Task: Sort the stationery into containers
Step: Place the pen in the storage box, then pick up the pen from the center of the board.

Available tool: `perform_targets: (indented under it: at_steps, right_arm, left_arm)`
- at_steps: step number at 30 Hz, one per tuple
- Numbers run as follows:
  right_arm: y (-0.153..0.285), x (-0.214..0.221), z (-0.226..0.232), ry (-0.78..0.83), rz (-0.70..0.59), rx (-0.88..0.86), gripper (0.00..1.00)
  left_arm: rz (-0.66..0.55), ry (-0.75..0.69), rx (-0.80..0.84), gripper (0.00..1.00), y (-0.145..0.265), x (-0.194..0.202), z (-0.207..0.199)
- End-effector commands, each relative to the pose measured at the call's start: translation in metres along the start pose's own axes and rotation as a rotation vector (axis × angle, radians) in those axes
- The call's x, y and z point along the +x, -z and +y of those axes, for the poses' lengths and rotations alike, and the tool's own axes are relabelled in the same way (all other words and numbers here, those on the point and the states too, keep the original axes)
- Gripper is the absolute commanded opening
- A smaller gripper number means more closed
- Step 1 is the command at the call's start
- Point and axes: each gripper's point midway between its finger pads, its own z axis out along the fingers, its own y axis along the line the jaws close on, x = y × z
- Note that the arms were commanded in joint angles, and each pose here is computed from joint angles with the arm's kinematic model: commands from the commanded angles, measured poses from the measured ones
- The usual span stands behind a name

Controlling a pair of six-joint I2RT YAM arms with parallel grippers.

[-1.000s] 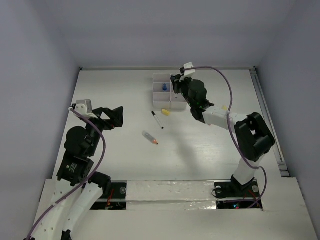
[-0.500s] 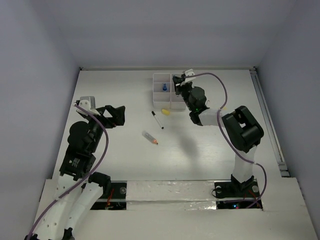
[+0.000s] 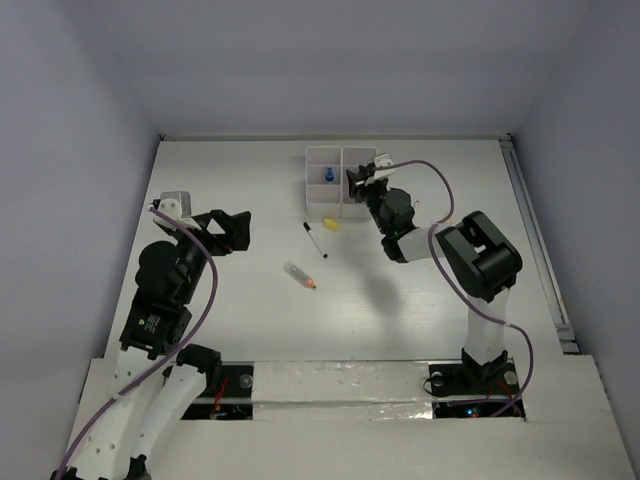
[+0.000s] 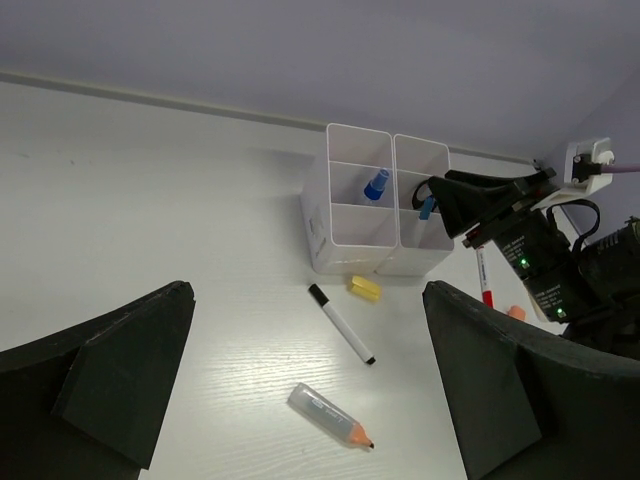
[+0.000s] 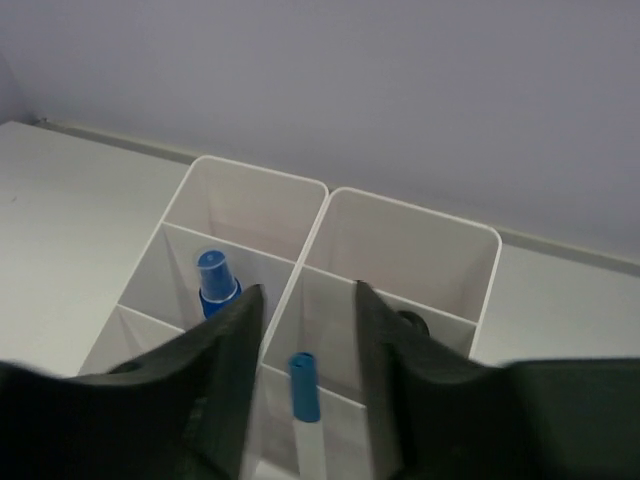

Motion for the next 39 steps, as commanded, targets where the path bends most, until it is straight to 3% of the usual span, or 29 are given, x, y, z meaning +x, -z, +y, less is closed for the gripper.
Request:
perform_targets:
  at_steps: [1, 6, 7, 8, 10, 12, 13, 16, 17, 21, 24, 30, 39]
  right_arm:
    - [0.000, -0.041, -0.004, -0.020, -0.111, 0.019, 0.52]
    - [0.001, -0.084, 0.006, -0.028, -0.100, -0.045, 0.64]
    - [0.003, -0.074, 0.011, -0.024, -0.022, -0.071, 0.64]
    - [0.000, -0.098, 0.013, -0.046, -0.030, -0.081, 0.62]
    - [0.007, -0.080, 0.028, -0.051, 0.139, -0.163, 0.57]
    - [0.013, -0.089, 0.059, -0.108, 0.201, -0.247, 0.51]
    - [0.024, -0.071, 0.069, -0.103, 0.305, -0.264, 0.50]
    - [0.043, -0.055, 0.114, -0.084, 0.452, -0.333, 0.46]
    - [0.058, -0.025, 0.123, -0.062, 0.570, -0.340, 0.46]
    - [0.083, 0.016, 0.155, -0.046, 0.754, -0.382, 0.40]
    - [0.080, 0.040, 0.150, -0.032, 0.793, -0.334, 0.40]
    - [0.073, 0.075, 0.146, 0.049, 0.863, -0.301, 0.55]
    - [0.060, 0.116, 0.148, 0.096, 0.912, -0.276, 0.54]
  left_arm:
    - [-0.048, -0.002, 0.030, 0.99, -0.001, -0.011, -0.006]
    - [-0.055, 0.000, 0.036, 0.99, 0.001, -0.013, -0.007]
    - [-0.061, 0.000, 0.038, 0.99, 0.003, -0.014, -0.007]
    - [-0.064, 0.000, 0.038, 0.99, 0.004, -0.015, -0.007]
    - [-0.071, 0.001, 0.040, 0.99, 0.005, -0.017, -0.008]
    - [-0.075, 0.001, 0.043, 0.99, 0.006, -0.018, -0.008]
    - [-0.080, 0.001, 0.045, 0.99, 0.007, -0.019, -0.009]
    - [-0.080, 0.001, 0.048, 0.99, 0.008, -0.019, -0.009]
    - [-0.082, 0.001, 0.051, 0.99, 0.008, -0.019, -0.010]
    - [-0.088, 0.002, 0.053, 0.99, 0.010, -0.021, -0.010]
    - [-0.094, 0.002, 0.055, 0.99, 0.011, -0.022, -0.010]
    - [-0.094, 0.005, 0.055, 0.99, 0.011, -0.021, -0.010]
    - [-0.080, 0.003, 0.089, 0.99, 0.010, -0.019, -0.016]
